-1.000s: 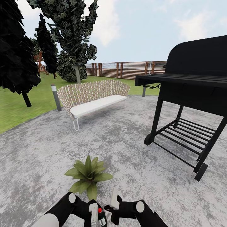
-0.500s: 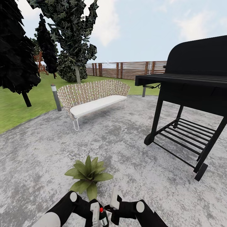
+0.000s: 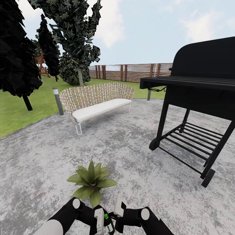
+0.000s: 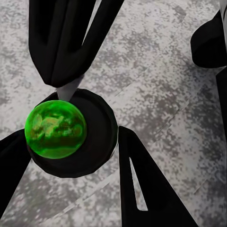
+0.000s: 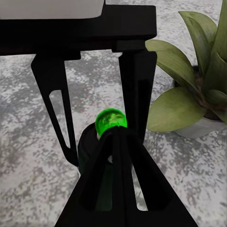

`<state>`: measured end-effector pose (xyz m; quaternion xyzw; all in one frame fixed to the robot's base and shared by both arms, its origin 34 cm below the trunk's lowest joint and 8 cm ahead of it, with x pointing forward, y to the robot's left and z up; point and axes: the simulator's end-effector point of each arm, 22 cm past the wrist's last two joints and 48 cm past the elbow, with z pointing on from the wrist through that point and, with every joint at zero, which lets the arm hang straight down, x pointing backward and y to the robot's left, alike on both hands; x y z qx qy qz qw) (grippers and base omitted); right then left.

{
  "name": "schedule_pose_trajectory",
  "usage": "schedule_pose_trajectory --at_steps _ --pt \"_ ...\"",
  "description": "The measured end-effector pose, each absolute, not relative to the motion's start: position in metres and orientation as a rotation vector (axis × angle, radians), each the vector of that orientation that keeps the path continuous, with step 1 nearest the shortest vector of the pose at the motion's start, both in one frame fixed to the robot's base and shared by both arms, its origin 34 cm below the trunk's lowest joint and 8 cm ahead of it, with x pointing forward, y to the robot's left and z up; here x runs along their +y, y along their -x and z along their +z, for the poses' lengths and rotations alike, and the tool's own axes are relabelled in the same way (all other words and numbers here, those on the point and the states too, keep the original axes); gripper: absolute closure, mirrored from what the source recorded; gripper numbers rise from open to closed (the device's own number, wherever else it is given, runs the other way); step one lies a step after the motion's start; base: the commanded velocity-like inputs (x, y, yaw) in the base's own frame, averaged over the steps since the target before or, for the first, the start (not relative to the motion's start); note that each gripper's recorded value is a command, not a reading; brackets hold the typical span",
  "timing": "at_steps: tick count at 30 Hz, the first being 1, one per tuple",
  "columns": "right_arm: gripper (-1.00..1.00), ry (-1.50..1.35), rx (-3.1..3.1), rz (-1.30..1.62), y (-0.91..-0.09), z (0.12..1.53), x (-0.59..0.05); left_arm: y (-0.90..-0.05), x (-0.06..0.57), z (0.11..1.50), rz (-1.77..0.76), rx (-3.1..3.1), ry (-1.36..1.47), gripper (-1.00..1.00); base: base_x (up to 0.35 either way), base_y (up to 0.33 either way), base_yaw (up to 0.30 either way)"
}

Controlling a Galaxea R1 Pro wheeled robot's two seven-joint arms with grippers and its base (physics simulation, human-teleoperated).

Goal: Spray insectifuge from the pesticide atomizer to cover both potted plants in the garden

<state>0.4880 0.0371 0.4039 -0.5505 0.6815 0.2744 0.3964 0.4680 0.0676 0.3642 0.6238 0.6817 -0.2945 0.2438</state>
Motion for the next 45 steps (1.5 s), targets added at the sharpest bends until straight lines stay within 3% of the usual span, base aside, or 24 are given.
schedule_pose_trajectory --at_steps 17,45 --pt "1.0 1.395 1.73 0.697 -0.487 0.403 0.037 -0.465 0.086 0.357 -0.784 1.889 -1.718 1.0 0.0 0.0 0.0" --pt "1.0 1.393 1.741 0.687 -0.488 0.4 0.031 -0.463 0.277 0.334 -0.548 2.159 -1.708 1.0 0.0 0.0 0.0"
